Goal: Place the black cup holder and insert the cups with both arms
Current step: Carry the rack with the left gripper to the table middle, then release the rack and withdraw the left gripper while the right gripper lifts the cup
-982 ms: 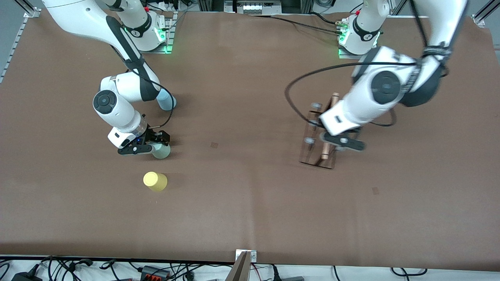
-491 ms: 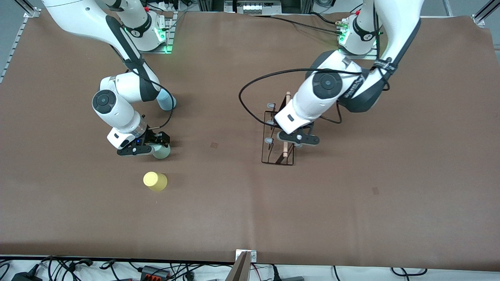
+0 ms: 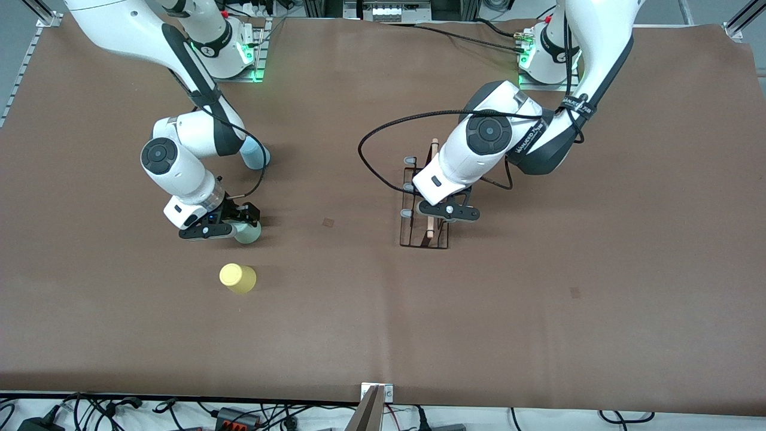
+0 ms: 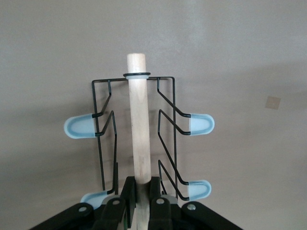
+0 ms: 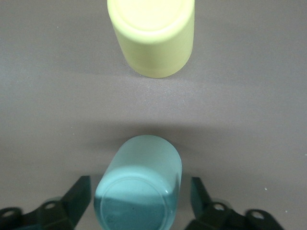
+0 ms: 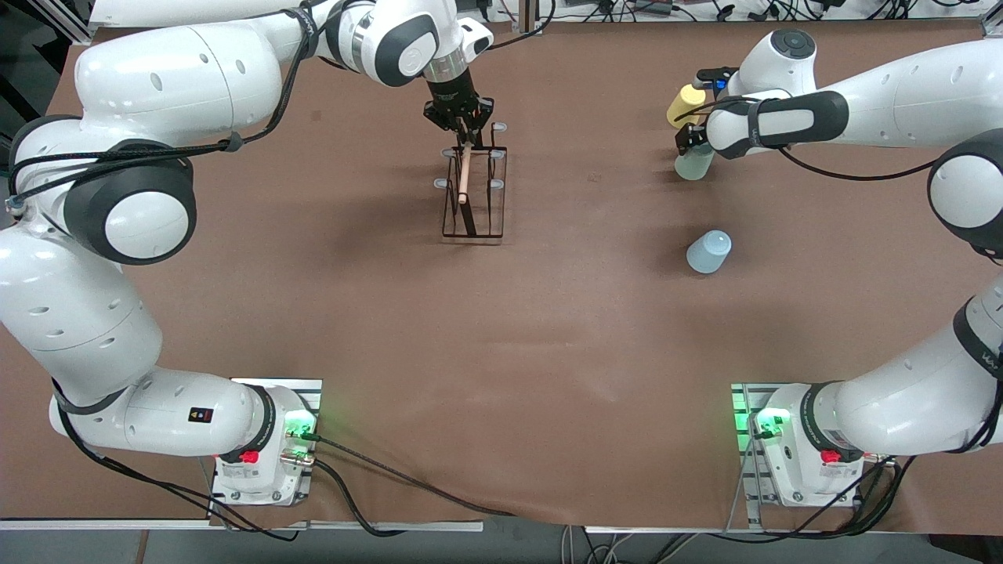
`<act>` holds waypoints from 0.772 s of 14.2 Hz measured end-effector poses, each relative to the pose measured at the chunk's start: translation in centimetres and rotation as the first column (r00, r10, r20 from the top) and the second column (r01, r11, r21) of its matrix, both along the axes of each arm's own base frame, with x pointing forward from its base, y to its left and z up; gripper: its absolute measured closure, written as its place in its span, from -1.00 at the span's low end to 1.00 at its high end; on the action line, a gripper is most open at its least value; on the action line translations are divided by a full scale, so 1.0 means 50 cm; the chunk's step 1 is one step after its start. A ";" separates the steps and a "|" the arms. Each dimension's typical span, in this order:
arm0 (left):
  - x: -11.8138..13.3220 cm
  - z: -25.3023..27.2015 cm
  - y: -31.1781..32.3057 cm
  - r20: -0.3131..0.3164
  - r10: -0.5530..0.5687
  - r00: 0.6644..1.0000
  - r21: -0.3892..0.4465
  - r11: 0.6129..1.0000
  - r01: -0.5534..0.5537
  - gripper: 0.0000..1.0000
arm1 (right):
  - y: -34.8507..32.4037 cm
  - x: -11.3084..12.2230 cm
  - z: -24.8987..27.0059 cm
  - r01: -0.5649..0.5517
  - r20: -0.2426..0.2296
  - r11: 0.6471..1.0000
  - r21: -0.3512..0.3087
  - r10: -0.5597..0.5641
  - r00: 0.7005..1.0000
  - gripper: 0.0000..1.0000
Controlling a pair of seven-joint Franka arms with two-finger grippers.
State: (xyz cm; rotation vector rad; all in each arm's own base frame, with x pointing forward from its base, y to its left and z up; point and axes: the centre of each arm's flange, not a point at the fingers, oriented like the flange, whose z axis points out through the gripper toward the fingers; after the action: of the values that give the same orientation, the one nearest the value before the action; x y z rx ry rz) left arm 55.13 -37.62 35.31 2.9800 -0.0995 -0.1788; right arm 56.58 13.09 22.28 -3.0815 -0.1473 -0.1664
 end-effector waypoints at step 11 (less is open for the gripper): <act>0.038 0.044 0.056 0.007 -0.007 1.000 0.020 1.000 0.006 -0.62 | 0.003 0.013 0.068 -0.005 0.014 1.000 -0.002 0.005 1.000 -0.34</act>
State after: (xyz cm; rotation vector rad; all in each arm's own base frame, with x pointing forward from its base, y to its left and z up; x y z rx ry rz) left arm 57.04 -34.83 37.49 3.0003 -0.1089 -0.1718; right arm 57.21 13.22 25.70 -3.0825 -0.1553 -0.1876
